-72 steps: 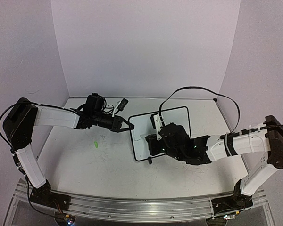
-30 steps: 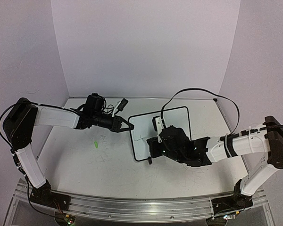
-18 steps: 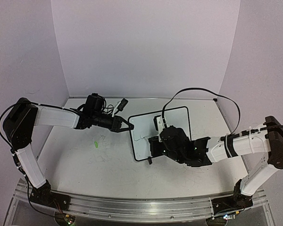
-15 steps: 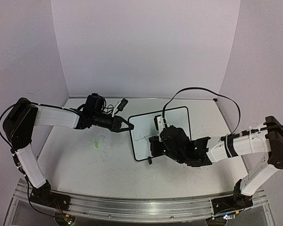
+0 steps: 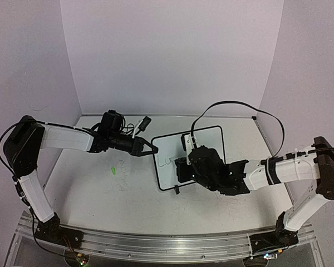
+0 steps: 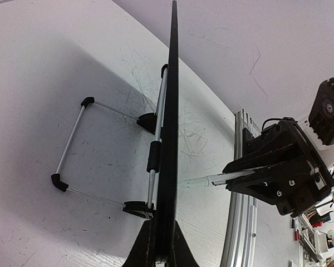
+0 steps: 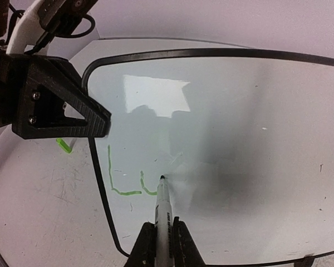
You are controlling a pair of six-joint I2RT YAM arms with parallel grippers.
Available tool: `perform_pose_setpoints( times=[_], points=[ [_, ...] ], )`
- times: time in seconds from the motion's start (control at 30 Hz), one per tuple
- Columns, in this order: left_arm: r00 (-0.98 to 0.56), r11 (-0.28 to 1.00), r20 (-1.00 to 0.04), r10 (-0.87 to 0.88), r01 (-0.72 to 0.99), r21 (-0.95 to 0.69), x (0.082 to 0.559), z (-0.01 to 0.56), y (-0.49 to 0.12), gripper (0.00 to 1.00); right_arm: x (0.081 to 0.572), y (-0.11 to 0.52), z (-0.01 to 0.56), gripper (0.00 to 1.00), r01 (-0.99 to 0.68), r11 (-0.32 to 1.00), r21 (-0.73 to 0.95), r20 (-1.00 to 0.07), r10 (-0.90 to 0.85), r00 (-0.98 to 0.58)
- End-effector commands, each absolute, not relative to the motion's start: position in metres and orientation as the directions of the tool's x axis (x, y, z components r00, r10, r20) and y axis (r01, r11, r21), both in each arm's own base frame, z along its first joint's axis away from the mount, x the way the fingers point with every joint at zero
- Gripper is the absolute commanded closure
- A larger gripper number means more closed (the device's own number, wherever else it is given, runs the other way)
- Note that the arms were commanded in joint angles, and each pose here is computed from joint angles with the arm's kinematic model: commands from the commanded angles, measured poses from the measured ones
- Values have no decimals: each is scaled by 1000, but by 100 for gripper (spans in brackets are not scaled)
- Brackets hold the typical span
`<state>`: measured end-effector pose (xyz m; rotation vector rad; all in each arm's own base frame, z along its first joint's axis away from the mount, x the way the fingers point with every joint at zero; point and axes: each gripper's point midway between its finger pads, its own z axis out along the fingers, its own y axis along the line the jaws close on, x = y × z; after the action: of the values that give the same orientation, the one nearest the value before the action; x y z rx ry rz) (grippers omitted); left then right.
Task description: Write a sentence on the whiteboard
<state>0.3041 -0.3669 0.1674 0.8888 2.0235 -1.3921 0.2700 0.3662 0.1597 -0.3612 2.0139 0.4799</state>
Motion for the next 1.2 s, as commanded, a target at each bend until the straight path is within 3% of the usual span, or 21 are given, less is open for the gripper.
perform_pose_setpoints(
  times=[0.0,0.67,0.9,1.17],
  points=[
    [-634,202,-742,217,773,-602,294,191,-368,100,281,374,182,100,-437,878,195,-908,-7,-419],
    [-631,204,-745,216,775,-598,295,192,-367,100,269,381,152,100,-472,854,221,-870,-45,-490],
    [-631,206,-745,216,775,-597,295,191,-367,100,260,362,192,100,-493,828,268,-899,31,-437],
    [-635,208,-741,218,773,-600,296,189,-367,100,273,357,186,100,-461,858,226,-904,8,-428]
  ],
)
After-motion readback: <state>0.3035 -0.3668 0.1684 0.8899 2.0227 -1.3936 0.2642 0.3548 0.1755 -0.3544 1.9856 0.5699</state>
